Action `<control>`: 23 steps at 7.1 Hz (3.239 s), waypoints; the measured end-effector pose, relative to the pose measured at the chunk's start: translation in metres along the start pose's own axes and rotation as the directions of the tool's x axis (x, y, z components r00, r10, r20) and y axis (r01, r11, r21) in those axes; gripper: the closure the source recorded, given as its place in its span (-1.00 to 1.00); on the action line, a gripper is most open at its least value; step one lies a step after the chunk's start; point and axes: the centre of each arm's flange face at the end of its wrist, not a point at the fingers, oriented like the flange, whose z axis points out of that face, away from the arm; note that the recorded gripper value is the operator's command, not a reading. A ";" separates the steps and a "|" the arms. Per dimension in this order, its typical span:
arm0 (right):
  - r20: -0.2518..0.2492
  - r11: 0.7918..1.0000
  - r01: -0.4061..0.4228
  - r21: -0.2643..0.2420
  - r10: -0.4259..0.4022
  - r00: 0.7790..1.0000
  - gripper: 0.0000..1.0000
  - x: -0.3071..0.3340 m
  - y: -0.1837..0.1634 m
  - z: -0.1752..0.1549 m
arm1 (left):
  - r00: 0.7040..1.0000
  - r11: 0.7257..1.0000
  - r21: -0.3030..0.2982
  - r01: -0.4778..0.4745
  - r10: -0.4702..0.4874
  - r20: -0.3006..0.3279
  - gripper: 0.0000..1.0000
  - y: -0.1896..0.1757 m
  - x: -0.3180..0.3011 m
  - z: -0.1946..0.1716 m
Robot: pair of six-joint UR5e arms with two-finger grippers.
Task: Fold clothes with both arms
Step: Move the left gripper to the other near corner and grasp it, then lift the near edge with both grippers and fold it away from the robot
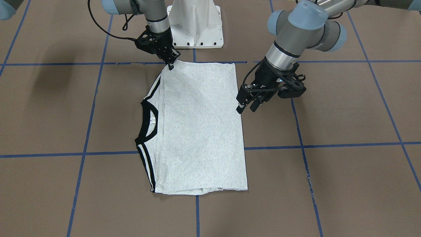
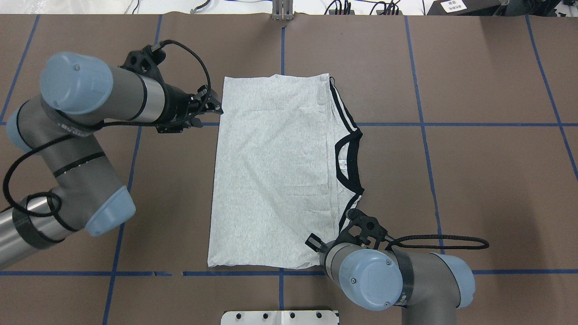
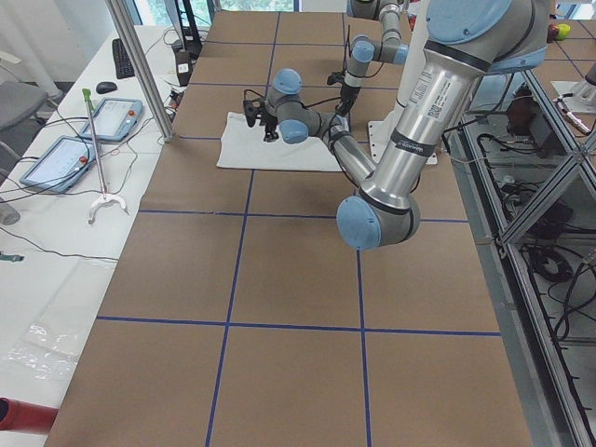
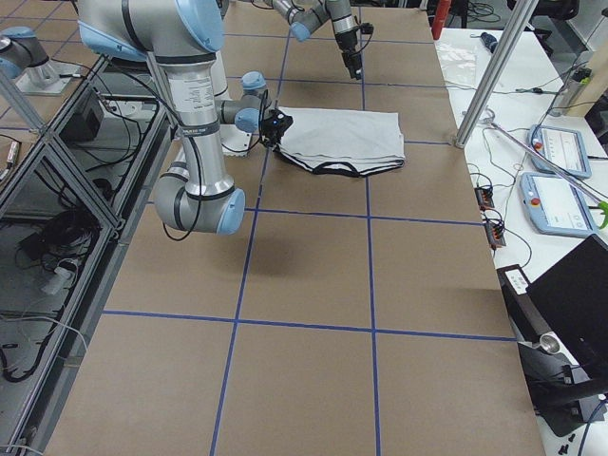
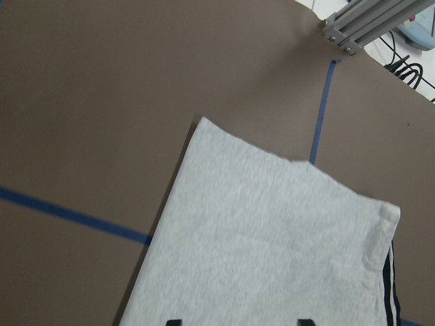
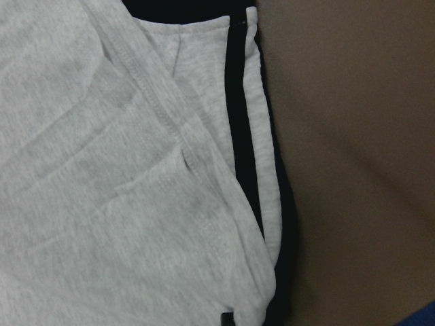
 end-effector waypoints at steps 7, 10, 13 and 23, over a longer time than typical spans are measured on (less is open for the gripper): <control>0.015 1.000 -0.003 -0.009 0.003 1.000 1.00 -0.002 -0.001 -0.009 | 0.975 0.969 -0.177 0.170 -0.140 0.173 -0.28 0.171 -0.106 0.016; 0.015 1.000 -0.002 -0.009 0.002 1.000 1.00 -0.002 0.000 -0.009 | 0.966 0.965 -0.193 0.180 -0.136 0.222 -0.28 0.201 -0.125 0.030; 0.015 1.000 -0.001 -0.010 0.002 1.000 1.00 -0.002 0.001 -0.009 | 0.962 0.963 -0.207 0.175 -0.122 0.246 -0.25 0.215 -0.132 0.041; 0.014 1.000 -0.001 -0.010 0.001 1.000 1.00 -0.001 0.001 -0.009 | 0.961 0.968 -0.197 0.158 -0.105 0.254 1.00 0.224 -0.136 0.055</control>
